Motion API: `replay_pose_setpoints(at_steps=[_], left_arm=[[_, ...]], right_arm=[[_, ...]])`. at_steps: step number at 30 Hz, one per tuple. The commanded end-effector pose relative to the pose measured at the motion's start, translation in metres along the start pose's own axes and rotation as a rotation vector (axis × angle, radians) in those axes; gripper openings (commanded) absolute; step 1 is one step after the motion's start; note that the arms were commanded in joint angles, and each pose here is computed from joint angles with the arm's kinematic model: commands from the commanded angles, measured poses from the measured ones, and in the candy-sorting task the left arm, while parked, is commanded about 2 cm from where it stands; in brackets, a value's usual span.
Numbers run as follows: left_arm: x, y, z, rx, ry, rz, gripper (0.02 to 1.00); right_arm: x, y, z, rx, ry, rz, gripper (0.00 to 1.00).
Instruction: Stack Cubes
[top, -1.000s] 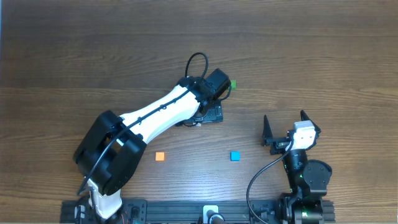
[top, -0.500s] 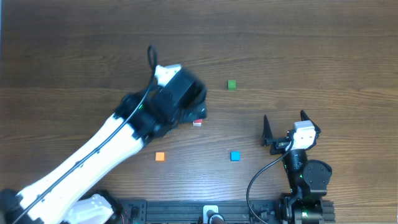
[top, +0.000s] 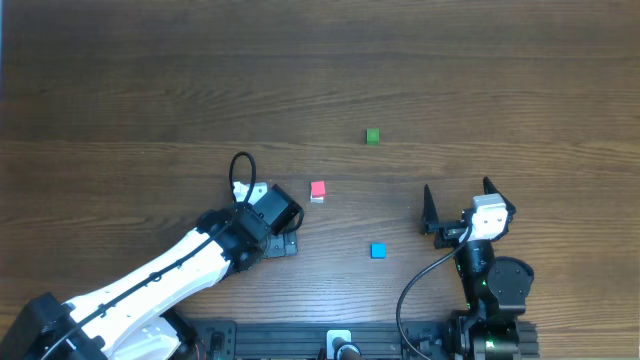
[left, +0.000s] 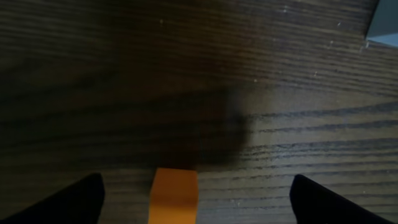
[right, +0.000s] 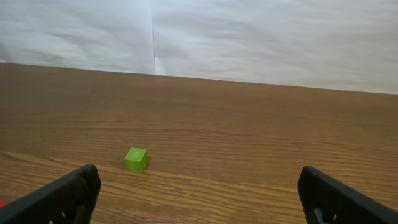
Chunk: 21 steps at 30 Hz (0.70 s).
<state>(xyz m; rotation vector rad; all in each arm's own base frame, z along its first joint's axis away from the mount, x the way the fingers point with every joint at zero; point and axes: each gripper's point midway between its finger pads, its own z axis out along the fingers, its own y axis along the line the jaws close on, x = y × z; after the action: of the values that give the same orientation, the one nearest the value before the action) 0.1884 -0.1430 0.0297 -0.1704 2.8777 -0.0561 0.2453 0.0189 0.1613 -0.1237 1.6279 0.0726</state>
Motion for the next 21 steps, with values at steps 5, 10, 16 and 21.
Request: replay_pose_setpoints(at_steps=[5, 10, 16, 21], left_arm=[[0.018, 0.000, 0.010, 0.020, 0.070, -0.001, 0.901], [0.030, 0.002, 0.021, 0.015, 0.123, 0.003, 0.882], [0.031, 0.003, 0.023, 0.007, 0.128, 0.004, 0.792], [0.033, 0.005, 0.023, -0.002, 0.135, 0.006, 0.647]], right_arm=[[0.002, 0.002, 0.000, -0.008, 0.002, -0.004, 0.993], [0.002, 0.002, 0.000, -0.008, 0.002, -0.004, 0.991], [0.002, 0.002, 0.000, -0.008, 0.002, -0.004, 0.991], [0.002, 0.002, 0.000, -0.008, 0.002, -0.004, 0.993]])
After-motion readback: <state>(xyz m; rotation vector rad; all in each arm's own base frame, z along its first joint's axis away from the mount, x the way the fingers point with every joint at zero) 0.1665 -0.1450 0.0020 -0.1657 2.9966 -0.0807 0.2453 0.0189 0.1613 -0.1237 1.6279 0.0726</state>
